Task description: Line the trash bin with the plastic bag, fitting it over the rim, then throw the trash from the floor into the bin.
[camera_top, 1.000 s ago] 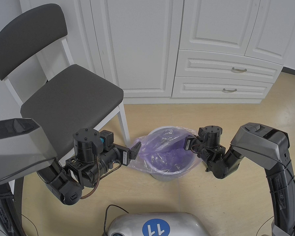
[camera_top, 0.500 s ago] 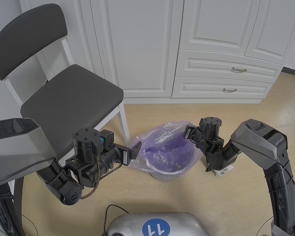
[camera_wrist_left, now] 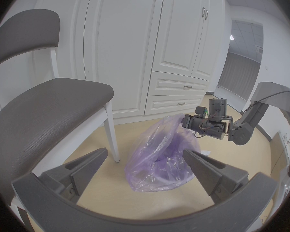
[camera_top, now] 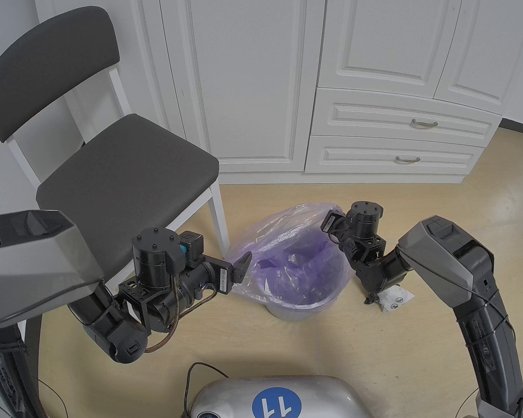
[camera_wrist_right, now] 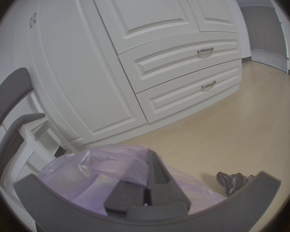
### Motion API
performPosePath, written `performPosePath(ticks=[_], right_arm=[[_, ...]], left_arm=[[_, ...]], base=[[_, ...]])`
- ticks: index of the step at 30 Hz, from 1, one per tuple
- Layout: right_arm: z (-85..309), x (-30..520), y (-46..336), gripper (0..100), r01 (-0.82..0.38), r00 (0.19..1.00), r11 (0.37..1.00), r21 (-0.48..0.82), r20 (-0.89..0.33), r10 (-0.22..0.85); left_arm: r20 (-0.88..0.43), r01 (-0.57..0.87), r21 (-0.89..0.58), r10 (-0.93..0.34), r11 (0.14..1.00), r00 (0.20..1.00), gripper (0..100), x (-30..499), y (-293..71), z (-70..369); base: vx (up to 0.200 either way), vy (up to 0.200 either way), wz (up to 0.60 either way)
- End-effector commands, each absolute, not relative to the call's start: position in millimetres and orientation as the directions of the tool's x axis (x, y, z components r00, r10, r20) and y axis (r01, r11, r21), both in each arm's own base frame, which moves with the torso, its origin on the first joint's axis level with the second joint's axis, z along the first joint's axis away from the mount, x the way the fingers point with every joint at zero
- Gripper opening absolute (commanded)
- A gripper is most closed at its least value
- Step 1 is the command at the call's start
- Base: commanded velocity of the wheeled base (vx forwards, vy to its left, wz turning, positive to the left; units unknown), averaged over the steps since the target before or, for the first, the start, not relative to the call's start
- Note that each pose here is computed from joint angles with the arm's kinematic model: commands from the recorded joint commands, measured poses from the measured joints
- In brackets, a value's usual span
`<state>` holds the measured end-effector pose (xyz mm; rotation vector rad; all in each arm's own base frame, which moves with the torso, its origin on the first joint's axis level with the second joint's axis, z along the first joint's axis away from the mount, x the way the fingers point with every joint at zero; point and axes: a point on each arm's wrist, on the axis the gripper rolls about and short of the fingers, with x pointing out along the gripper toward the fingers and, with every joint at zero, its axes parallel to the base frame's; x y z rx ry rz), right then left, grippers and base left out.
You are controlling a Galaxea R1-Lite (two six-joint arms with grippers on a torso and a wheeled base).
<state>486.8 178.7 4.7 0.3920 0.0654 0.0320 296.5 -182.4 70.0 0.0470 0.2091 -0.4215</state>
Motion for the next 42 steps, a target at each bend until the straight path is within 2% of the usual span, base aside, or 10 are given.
performPosePath(ticks=[1,8,9,14,19,24,35,42], right_arm=[[-11.7,503.0,184.9,0,0.047,0.998,0.903,0.427,-0.065,-0.021],[-9.7,506.5,191.2,0,0.063,0.997,0.880,0.470,-0.075,-0.032],[-9.0,506.2,191.9,100,0.062,0.997,0.880,0.470,-0.075,-0.030],[-2.1,504.1,191.1,100,0.061,0.997,0.880,0.471,-0.073,-0.030],[-2.1,487.8,184.2,100,0.069,0.991,0.899,0.432,-0.132,-0.013],[31.0,463.3,174.0,100,-0.034,0.986,0.894,0.448,-0.133,0.104],[46.8,431.3,173.6,100,-0.128,0.976,0.926,0.355,-0.121,0.182],[74.0,407.4,167.5,100,-0.190,0.958,0.925,0.328,-0.145,0.248]], left_arm=[[-0.220,0.409,0.005,-0.398,0.913,0.891,100,297.5,-182.9,66.6],[-0.229,0.405,0.007,-0.392,0.914,0.891,100,298.8,-184.1,62.7],[-0.232,0.405,0.008,-0.392,0.914,0.890,100,299.0,-184.2,61.6],[-0.236,0.401,0.010,-0.387,0.916,0.891,100,299.3,-184.9,59.7],[-0.233,0.399,0.010,-0.386,0.917,0.893,100,299.1,-184.2,61.1],[-0.227,0.399,0.009,-0.387,0.917,0.894,100,297.8,-183.3,63.9],[-0.224,0.402,0.010,-0.390,0.915,0.893,100,295.6,-183.8,66.5],[-0.225,0.406,0.028,-0.390,0.914,0.893,100,293.5,-184.9,68.5]], base=[[0.000,0.000,0.00],[0.000,0.000,0.00],[0.000,0.000,0.00],[0.000,0.000,0.00],[0.000,0.000,0.00],[0.000,0.000,0.00],[0.000,0.000,0.00],[0.000,0.000,0.00]])
